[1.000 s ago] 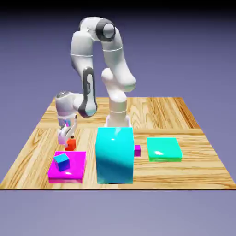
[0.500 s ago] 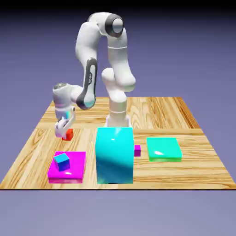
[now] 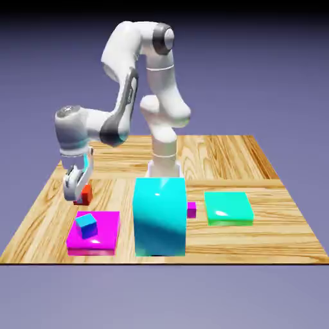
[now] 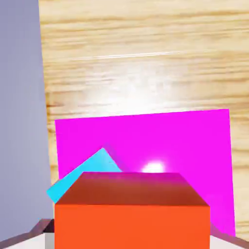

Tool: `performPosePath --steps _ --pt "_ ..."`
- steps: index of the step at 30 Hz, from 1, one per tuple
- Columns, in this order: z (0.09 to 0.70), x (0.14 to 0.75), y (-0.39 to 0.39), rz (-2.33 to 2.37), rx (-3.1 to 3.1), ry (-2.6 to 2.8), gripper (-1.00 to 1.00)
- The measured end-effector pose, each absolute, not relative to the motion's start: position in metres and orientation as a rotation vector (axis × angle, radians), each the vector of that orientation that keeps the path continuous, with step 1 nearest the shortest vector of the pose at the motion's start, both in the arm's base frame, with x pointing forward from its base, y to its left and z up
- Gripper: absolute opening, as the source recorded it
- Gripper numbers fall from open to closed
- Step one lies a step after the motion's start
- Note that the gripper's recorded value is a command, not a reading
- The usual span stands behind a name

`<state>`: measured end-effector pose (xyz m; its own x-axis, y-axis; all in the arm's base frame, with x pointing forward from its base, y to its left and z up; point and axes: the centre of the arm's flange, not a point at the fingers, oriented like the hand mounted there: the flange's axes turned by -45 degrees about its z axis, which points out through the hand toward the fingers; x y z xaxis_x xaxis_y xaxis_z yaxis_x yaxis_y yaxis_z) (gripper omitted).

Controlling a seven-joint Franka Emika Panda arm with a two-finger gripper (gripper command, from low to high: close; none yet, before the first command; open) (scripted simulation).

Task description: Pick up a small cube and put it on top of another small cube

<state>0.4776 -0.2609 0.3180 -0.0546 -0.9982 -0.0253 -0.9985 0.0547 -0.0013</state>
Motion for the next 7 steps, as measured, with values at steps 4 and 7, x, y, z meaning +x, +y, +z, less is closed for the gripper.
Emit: performPosePath --steps 4,7 --pt "0.248 0.478 -0.260 0.025 -2.147 2.268 1.00" --pt "0.267 0.478 -0.261 0.026 -2.147 2.270 1.00"
